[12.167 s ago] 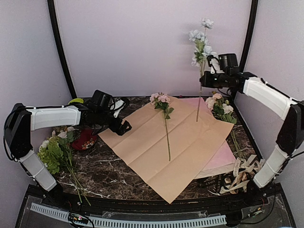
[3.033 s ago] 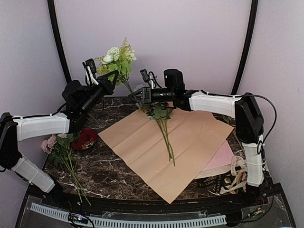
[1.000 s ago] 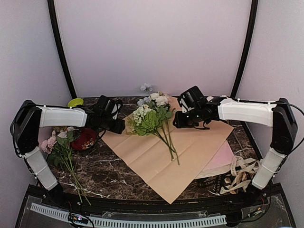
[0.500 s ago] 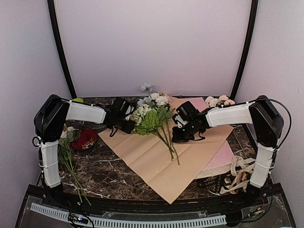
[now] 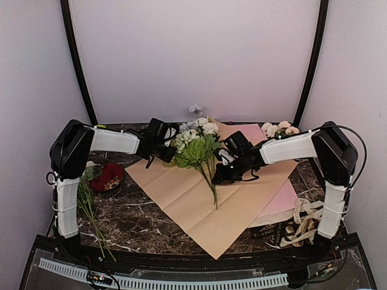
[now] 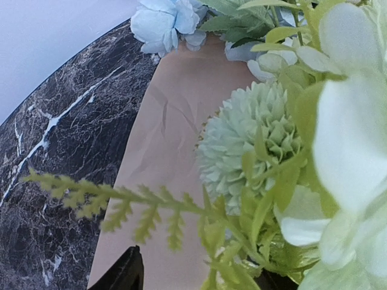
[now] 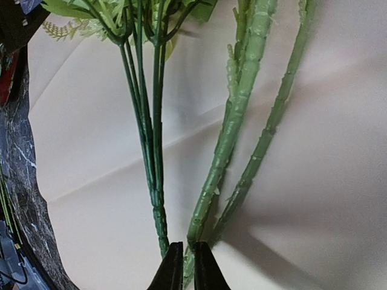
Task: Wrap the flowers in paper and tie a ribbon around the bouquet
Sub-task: Adjust the fake flower on the flattened wrapping paper, then pick up the bottom corner of the flattened wrapping paper from the center of the board.
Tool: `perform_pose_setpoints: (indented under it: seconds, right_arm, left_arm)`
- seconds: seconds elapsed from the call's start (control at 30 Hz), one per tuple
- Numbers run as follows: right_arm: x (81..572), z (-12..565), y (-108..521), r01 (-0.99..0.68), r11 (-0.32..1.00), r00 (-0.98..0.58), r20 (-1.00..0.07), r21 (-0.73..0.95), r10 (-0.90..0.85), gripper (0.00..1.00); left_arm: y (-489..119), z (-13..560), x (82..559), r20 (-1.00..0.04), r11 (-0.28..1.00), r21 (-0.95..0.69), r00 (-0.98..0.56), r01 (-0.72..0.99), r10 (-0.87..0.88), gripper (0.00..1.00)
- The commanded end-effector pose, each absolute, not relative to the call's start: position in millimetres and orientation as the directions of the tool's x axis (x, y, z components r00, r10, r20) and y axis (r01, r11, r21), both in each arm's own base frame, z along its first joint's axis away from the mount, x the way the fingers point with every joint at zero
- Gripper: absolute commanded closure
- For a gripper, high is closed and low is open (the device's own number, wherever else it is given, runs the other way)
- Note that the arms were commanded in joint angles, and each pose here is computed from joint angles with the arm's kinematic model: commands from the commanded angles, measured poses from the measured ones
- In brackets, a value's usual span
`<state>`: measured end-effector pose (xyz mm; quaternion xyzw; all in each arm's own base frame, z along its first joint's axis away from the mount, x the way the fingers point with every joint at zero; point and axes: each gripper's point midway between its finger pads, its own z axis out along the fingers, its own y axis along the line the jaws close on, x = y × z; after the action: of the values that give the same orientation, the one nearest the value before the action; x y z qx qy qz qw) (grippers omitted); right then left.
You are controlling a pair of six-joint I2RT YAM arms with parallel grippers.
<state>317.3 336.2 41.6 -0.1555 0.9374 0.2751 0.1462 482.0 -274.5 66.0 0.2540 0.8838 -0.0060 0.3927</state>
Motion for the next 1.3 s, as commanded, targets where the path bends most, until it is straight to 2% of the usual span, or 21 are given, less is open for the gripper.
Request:
perform_pose_setpoints:
  seconds: [0.0,0.27,0.47,0.57,0.67,0.83,0.93,1.03,1.2,1.27]
  right_arm:
    - [315.4,58.1,343.6,-0.408,0.762,-0.894,-0.387,0.503,-0.223,0.91]
    - [310.8,80.2,299.0,-0.384,0.850,-0.889,-0.394,0.362,-0.234,0.84]
    - [289.6,82.1,277.6,-0.374,0.866,-0.893,-0.380,0.332,-0.240,0.80]
    - [277.2,87.7,282.0,-0.396,0.838,-0.888,-0.388,0.375,-0.247,0.78]
    - [258.7,85.8,290.4,-0.431,0.799,-0.886,-0.364,0.418,-0.287,0.76]
    - [229.1,72.3,302.1,-0.485,0.754,-0.871,-0.325,0.443,-0.370,0.74]
    - [217.1,64.0,307.5,-0.481,0.736,-0.875,-0.310,0.477,-0.372,0.73]
    - [208.3,53.8,311.8,-0.479,0.736,-0.877,-0.297,0.479,-0.378,0.73]
    - [191.2,35.1,316.0,-0.498,0.727,-0.867,-0.270,0.474,-0.418,0.73]
    - [185.3,29.5,314.2,-0.498,0.726,-0.867,-0.254,0.474,-0.428,0.73]
  left_arm:
    - [-280.9,88.5,494.5,-0.732,0.866,0.221,-0.510,0.450,0.452,0.42]
    - [-264.6,131.1,493.6,-0.759,0.876,0.283,-0.468,0.391,0.453,0.15]
    - [-259.5,184.8,450.3,-0.829,0.868,0.252,-0.368,0.427,0.421,0.12]
    - [-291.3,190.0,387.8,-0.815,0.747,0.338,-0.219,0.572,0.536,0.12]
    - [-326.2,183.1,310.8,-0.794,0.552,0.362,-0.062,0.751,0.605,0.12]
    - [-354.6,165.5,184.0,-0.841,0.185,0.206,0.077,0.961,0.536,0.19]
    - [-366.3,150.3,128.3,-0.836,-0.022,0.274,0.249,0.962,0.490,0.21]
    - [-376.6,121.0,100.0,-0.772,-0.154,0.367,0.392,0.918,0.500,0.21]
    - [-403.7,74.5,95.3,-0.638,-0.276,0.416,0.494,0.866,0.590,0.21]
    - [-409.6,63.7,91.3,-0.629,-0.318,0.426,0.530,0.847,0.569,0.22]
